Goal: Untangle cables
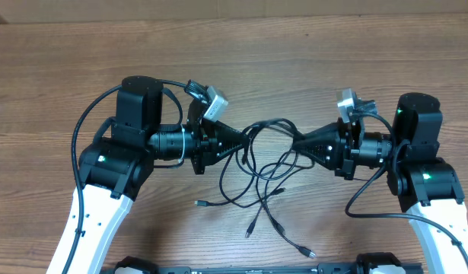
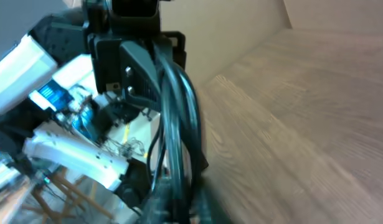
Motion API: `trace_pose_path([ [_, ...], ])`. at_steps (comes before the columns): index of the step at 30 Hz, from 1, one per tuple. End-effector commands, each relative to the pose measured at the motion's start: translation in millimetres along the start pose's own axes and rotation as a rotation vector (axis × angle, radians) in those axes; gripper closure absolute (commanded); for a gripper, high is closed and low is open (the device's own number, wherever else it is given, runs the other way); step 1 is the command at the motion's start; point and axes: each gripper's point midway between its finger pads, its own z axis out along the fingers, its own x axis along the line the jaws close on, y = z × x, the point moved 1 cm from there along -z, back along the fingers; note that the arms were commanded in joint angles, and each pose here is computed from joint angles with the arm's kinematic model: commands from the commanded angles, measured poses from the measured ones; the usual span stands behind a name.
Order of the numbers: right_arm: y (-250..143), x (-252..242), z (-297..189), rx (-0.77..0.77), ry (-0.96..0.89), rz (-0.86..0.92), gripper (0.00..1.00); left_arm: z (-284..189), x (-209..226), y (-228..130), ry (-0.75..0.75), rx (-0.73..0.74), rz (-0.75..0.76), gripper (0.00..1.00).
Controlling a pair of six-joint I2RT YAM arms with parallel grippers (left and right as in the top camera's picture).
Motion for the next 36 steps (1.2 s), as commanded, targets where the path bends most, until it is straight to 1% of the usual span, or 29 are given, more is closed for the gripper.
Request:
trace_pose_path([
  [1, 5.7, 6.8, -1.2, -0.007, 0.02, -0.027, 0.23, -1.7, -7.5, 5.2, -0.026, -0.01, 0.029, 0.96],
  [2, 5.7, 6.8, -1.2, -0.007, 0.02, -0.027, 0.06, -1.7, -7.5, 5.2, -0.026, -0.01, 0.035, 0.96],
  [3, 5.7, 6.8, -1.2, -0.007, 0.02, -0.027, 0.0, -1.7, -7.4, 5.1, -0.026, -0.01, 0.042, 0.96],
  [8, 5.7, 6.9, -1.2, -0.007, 0.02, -0.027, 0.0, -1.7, -2.2, 5.1, 0.006, -0.01, 0.041, 0.96],
  [14, 5.1, 6.8, -1.2, -0.005, 0.02, -0.013, 0.0, -2.5, 13.3, 3.2, 0.102, -0.003, 0.028, 0.96],
  [18, 5.0, 6.8, -1.2, -0.004, 0.02, 0.091, 0.0, -3.9, 23.7, -0.4, 0.166, 0.01, 0.008, 0.96],
  [22, 4.8, 7.2, -1.0, -0.001, 0.022, 0.304, 0.0, -3.8, 23.1, -0.4, 0.163, 0.01, 0.008, 0.96],
  [23, 4.8, 7.2, -1.0, 0.0, 0.022, 0.385, 0.0, -3.2, 20.6, 0.1, 0.148, 0.008, 0.011, 0.96],
  [25, 4.8, 7.3, -1.0, 0.001, 0.023, 0.437, 0.0, -2.6, 17.6, 1.0, 0.13, 0.005, 0.016, 0.96],
  [33, 0.2, 17.0, 9.5, 0.038, 0.059, 0.443, 0.0, 1.5, 12.3, 2.0, 0.111, 0.007, 0.036, 0.96],
  [36, -2.5, 15.0, 15.6, 0.048, 0.034, 0.441, 0.05, 5.9, 7.0, 4.6, 0.095, 0.002, 0.043, 0.96],
])
